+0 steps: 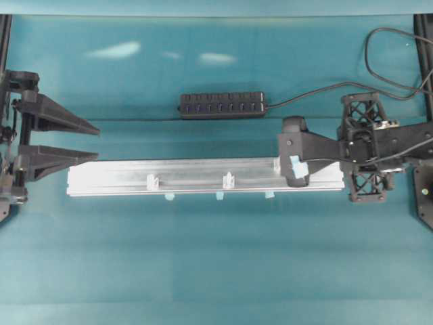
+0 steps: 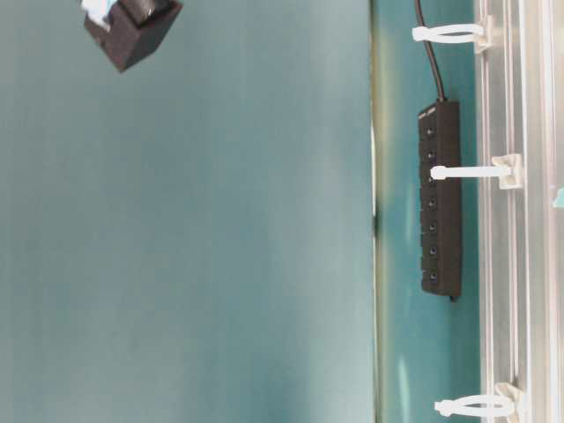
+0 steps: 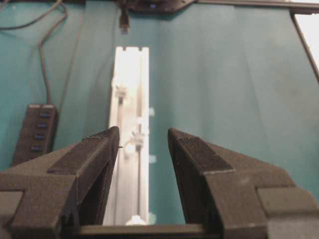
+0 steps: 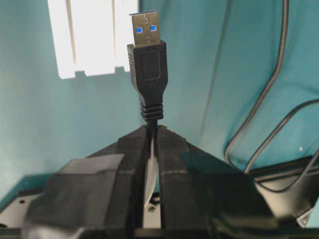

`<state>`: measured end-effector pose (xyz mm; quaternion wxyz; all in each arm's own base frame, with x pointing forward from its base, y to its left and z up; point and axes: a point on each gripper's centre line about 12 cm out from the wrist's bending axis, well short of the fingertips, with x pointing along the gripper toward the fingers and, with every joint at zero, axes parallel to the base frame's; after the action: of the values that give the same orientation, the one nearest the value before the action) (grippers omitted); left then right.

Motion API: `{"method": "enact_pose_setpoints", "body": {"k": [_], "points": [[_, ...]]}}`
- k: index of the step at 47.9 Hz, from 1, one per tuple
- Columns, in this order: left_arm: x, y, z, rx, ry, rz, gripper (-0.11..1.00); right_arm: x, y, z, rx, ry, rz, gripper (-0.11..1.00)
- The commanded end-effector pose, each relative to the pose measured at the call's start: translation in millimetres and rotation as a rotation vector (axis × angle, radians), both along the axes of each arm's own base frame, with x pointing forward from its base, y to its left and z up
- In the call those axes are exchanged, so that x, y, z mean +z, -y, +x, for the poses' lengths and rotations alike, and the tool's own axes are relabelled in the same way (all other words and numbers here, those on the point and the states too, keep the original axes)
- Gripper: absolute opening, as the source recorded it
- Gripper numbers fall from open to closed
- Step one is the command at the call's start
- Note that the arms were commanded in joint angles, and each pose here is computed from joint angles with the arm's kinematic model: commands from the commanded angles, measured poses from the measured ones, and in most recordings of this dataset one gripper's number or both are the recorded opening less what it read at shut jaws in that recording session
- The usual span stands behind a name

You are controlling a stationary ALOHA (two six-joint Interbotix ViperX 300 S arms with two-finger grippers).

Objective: Pass the USB cable through three rings with both arms.
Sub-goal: 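Push the plug leftward through the rightmost white ring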

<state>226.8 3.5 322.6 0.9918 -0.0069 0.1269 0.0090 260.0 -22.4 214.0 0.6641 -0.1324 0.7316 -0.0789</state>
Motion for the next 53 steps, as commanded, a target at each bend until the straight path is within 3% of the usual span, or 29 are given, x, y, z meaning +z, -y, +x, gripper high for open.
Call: {"method": "enact_pose_setpoints", "body": {"k": [1,26,53], "points": [[8.1,-0.4,1.0,0.001,0.026,0.002,0.52,6.3,4.3,-2.0,0.005,0.036,-0.003,-0.09],[10.0,-0.4,2.8,0.001,0.041,0.001,0.52,-36.7,4.6,-7.7,0.018,0.090,0.029,-0.09],[8.2,-0.4,3.7,0.001,0.034,0.001,0.52,-66.0,10.7,10.6,0.011,0.168,0.061,-0.09]]}}
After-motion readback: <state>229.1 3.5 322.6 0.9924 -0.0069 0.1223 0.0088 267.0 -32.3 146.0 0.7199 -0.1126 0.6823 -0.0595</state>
